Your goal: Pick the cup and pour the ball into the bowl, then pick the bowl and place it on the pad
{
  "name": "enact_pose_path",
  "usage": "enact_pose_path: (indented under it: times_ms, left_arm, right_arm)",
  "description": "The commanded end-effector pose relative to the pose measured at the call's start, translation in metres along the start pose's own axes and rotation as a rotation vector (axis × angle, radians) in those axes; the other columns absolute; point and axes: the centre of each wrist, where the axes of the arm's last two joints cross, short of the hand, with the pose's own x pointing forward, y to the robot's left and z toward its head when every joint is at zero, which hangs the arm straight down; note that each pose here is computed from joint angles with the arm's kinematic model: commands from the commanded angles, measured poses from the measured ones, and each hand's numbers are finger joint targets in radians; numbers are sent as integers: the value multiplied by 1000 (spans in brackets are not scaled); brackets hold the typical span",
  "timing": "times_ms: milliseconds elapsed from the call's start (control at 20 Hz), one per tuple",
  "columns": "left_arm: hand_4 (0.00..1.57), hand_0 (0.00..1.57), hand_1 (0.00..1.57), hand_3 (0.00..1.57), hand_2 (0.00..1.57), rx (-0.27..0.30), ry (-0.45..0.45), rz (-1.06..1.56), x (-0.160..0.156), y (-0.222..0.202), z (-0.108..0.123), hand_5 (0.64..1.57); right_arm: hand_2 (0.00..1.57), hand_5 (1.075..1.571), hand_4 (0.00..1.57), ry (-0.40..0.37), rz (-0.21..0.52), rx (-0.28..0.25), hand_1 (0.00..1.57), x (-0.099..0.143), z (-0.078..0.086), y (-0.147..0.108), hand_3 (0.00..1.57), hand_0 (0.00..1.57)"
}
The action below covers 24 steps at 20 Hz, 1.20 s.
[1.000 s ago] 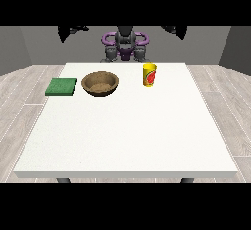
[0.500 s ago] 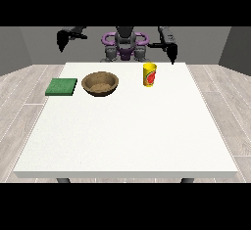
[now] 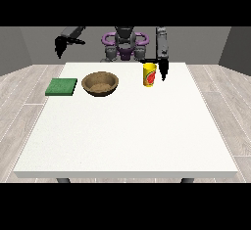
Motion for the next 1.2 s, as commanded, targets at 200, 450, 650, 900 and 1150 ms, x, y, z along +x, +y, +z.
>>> enact_pose_path:
  times_ms: [200, 450, 650, 900, 1150]
  left_arm:
    - [0, 0, 0, 0, 0, 5, 19, -41, -35, 2, 10, 1520]
    - [0, 0, 0, 0, 0, 1, -28, -20, -42, -3, -4, 1523]
    - [0, 0, 0, 0, 0, 12, -8, -48, -50, -12, 1, 1559]
    - [1428, 1299, 1299, 1571, 1571, 24, -133, -332, -50, -29, 10, 1255]
    - [1500, 1327, 1327, 1571, 1571, 38, -66, -376, -49, -31, 18, 1241]
  right_arm:
    - [0, 1571, 0, 13, -18, 9, 0, -14, 9, -22, 0, 0]
    - [0, 1571, 0, -29, -1, 26, 0, -7, -9, -20, 0, 0]
    - [0, 1571, 0, -38, 7, 31, 0, -2, -11, -19, 0, 0]
    - [0, 1570, 0, -118, 22, 25, 0, 16, -27, -31, 0, 0]
    - [0, 1570, 0, -47, 11, 48, 0, 6, -15, -32, 0, 0]
